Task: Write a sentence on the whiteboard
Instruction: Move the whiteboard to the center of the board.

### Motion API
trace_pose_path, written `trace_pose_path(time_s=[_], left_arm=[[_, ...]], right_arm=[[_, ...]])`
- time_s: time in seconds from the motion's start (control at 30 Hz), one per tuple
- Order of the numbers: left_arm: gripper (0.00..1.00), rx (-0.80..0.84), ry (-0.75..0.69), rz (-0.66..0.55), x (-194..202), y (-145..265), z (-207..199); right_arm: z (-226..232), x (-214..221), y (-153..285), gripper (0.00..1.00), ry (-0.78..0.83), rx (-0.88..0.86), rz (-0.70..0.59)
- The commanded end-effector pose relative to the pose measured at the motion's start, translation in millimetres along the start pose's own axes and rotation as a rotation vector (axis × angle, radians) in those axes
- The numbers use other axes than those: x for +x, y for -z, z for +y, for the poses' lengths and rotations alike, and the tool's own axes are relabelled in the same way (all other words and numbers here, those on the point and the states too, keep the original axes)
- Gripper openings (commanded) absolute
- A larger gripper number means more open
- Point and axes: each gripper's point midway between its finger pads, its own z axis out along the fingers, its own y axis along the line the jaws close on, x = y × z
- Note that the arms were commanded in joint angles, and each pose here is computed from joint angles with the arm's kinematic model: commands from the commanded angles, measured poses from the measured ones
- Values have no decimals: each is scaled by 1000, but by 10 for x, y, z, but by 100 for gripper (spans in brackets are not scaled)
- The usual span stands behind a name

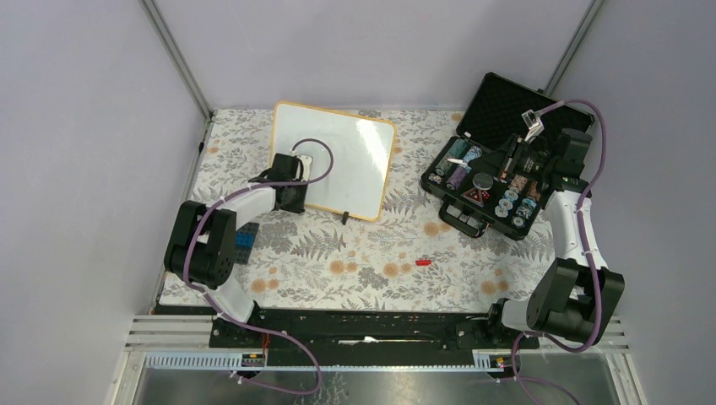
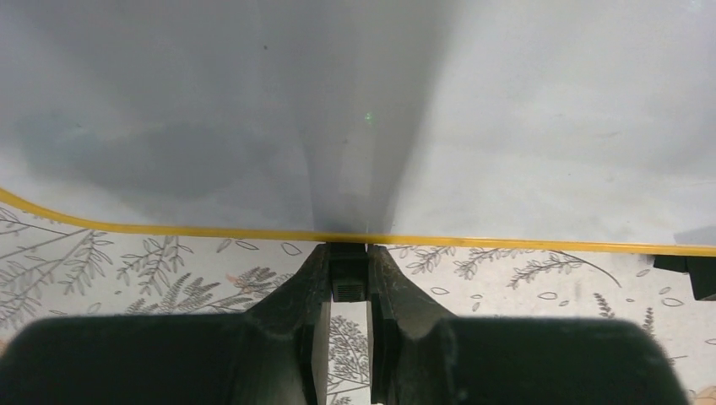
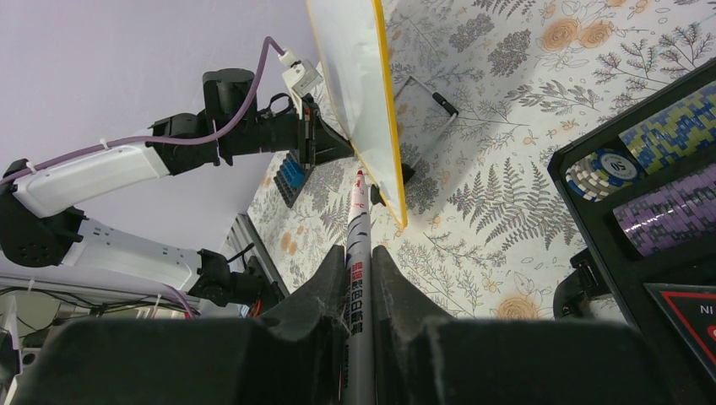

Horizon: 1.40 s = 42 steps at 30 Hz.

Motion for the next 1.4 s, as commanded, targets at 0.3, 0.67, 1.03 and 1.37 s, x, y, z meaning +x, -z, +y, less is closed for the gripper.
trace_pose_path(time_s=[0.3, 0.67, 1.03, 1.37], left_arm=[[13, 137, 41, -14, 109, 165, -539], [28, 215, 35, 4, 243, 202, -847], [51, 339, -71, -15, 236, 299, -1317], [59, 429, -210, -78, 243, 411, -1766]], right_arm=[[68, -24, 5, 0, 51, -6, -8], [58, -28, 2, 0, 47, -3, -9], [38, -20, -3, 0, 43, -1, -7], [32, -2, 0, 0, 45, 3, -7]])
